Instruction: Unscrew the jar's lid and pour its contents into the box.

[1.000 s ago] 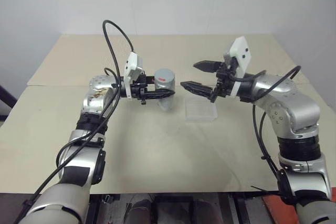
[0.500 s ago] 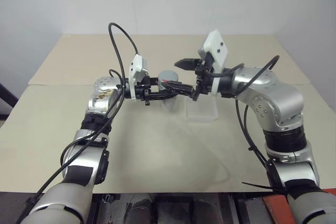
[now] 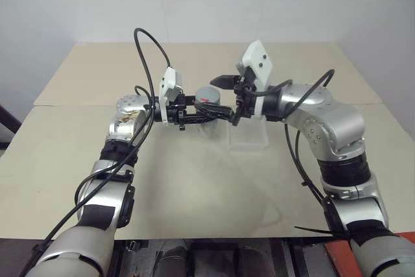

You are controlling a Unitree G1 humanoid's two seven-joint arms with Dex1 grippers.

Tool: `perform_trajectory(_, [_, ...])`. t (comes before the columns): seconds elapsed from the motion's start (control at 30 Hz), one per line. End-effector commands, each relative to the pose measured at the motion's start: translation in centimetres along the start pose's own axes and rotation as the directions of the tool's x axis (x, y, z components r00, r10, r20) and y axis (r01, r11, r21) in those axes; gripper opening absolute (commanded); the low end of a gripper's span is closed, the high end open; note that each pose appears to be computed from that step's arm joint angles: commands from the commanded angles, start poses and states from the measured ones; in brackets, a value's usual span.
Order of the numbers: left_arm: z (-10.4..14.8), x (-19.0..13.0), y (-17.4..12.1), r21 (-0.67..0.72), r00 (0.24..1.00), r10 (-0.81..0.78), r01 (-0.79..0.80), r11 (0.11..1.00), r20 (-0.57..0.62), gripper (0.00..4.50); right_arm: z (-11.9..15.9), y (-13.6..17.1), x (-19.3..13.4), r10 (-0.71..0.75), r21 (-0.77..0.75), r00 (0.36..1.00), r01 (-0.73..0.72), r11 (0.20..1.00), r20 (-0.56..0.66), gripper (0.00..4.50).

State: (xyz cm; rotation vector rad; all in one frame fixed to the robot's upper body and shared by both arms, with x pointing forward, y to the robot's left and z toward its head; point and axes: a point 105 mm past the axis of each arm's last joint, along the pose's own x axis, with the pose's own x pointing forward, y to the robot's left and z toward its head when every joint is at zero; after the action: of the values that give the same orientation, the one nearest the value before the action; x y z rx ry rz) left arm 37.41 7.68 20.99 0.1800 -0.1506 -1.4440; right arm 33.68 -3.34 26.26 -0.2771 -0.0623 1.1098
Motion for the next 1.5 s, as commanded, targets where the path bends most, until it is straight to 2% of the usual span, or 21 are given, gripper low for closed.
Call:
perform_trajectory(0.03, [1.5, 0.0, 0.1, 0.064, 1.0, -0.005, 0.004, 0.998, 0.017, 2.06, 1.4, 0.3, 0.1, 0.014, -0.042, 0.999, -0.012, 0.999, 0.033, 4.48])
perform_trajectory(0.23, [1.5, -0.1, 0.1, 0.064, 1.0, -0.006, 0.005, 0.998, 0.016, 2.06, 1.2, 0.3, 0.2, 0.016, -0.035, 0.999, -0.015, 0.999, 0.029, 4.48])
perform_trajectory(0.33, [1.5, -0.2, 0.1, 0.064, 1.0, -0.006, 0.005, 0.998, 0.015, 2.06, 1.2, 0.1, 0.3, 0.004, -0.032, 1.0, -0.003, 0.999, 0.031, 3.97])
perform_trajectory(0.43, [1.5, -0.3, 0.1, 0.062, 1.0, -0.007, 0.006, 0.998, 0.012, 2.06, 1.3, 0.0, 0.3, 0.001, -0.03, 0.999, 0.0, 1.0, 0.035, 2.96])
perform_trajectory(0.47, [1.5, -0.3, 0.0, 0.061, 1.0, -0.007, 0.006, 0.998, 0.011, 2.06, 1.3, 0.0, 0.2, 0.0, -0.031, 0.999, 0.001, 1.0, 0.037, 2.77])
perform_trajectory(1.3, [-0.8, -0.9, -2.0, 0.008, 0.996, -0.082, 0.083, 0.997, -0.045, 2.06, 3.2, -1.6, -2.0, 0.035, -0.042, 0.997, -0.032, 0.999, 0.076, 2.76])
perform_trajectory(1.5, [0.3, -1.3, -1.0, 0.046, 0.999, -0.024, 0.025, 0.999, -0.028, 2.06, 2.1, -3.6, -3.8, -0.08, -0.019, 0.994, 0.081, 0.997, 0.071, 2.76])
